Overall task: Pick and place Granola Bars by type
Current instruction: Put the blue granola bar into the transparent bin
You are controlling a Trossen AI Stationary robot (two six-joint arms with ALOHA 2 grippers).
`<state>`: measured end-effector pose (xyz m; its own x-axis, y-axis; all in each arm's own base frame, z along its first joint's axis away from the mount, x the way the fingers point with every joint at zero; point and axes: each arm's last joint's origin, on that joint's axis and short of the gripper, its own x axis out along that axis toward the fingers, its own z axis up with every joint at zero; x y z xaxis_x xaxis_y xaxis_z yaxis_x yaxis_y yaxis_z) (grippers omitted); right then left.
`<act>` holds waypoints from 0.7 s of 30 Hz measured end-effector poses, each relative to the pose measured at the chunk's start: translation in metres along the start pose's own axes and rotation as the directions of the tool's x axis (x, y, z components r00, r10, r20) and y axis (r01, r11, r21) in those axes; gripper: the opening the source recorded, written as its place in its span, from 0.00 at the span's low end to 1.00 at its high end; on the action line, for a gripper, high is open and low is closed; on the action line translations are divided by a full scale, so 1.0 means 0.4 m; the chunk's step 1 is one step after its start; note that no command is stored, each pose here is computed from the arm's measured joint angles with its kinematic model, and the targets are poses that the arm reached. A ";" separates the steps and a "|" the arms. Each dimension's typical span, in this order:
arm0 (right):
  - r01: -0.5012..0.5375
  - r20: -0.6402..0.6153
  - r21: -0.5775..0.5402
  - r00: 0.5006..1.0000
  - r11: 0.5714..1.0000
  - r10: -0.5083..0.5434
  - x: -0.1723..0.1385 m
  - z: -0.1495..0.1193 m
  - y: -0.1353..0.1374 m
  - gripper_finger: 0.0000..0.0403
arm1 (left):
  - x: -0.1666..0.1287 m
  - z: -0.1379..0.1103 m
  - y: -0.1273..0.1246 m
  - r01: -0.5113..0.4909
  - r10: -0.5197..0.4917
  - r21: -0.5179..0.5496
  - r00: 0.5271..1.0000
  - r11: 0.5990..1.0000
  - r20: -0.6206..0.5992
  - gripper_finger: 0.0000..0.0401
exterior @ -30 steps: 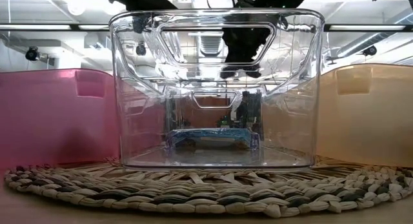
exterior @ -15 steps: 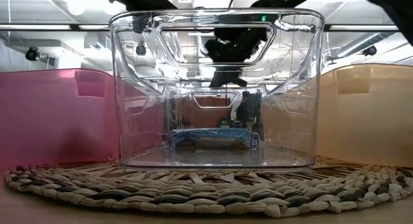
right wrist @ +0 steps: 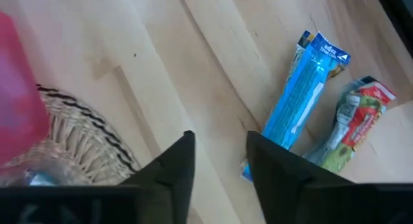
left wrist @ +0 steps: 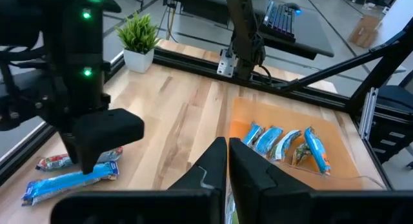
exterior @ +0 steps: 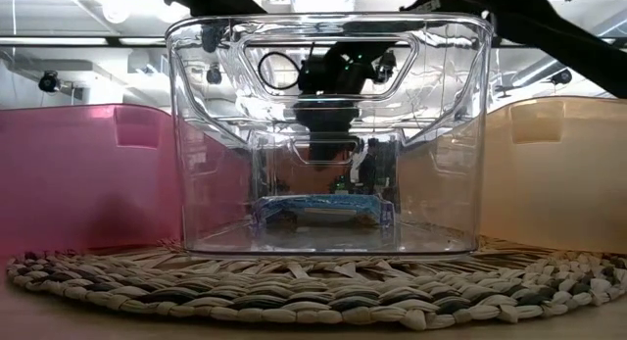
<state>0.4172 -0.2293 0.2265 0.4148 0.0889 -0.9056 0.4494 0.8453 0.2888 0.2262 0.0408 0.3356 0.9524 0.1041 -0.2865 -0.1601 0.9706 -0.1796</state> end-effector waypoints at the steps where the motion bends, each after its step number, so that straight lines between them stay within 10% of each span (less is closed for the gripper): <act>1: 0.000 -0.001 -0.001 1.000 1.000 0.000 0.006 0.003 -0.002 0.34 | -0.002 -0.001 0.000 -0.001 0.001 0.000 1.000 1.000 -0.006 0.00; 21: 0.167 -0.078 0.045 0.983 0.985 -0.163 0.059 -0.026 -0.031 0.48 | -0.105 0.020 -0.004 -0.094 0.093 0.005 0.993 0.996 0.077 0.00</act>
<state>0.4132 -0.2324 0.1983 0.2726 -0.0095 -0.9621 0.5477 0.8236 0.1471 0.1887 0.0369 0.3555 0.9505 0.2104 -0.2289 -0.2474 0.9577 -0.1469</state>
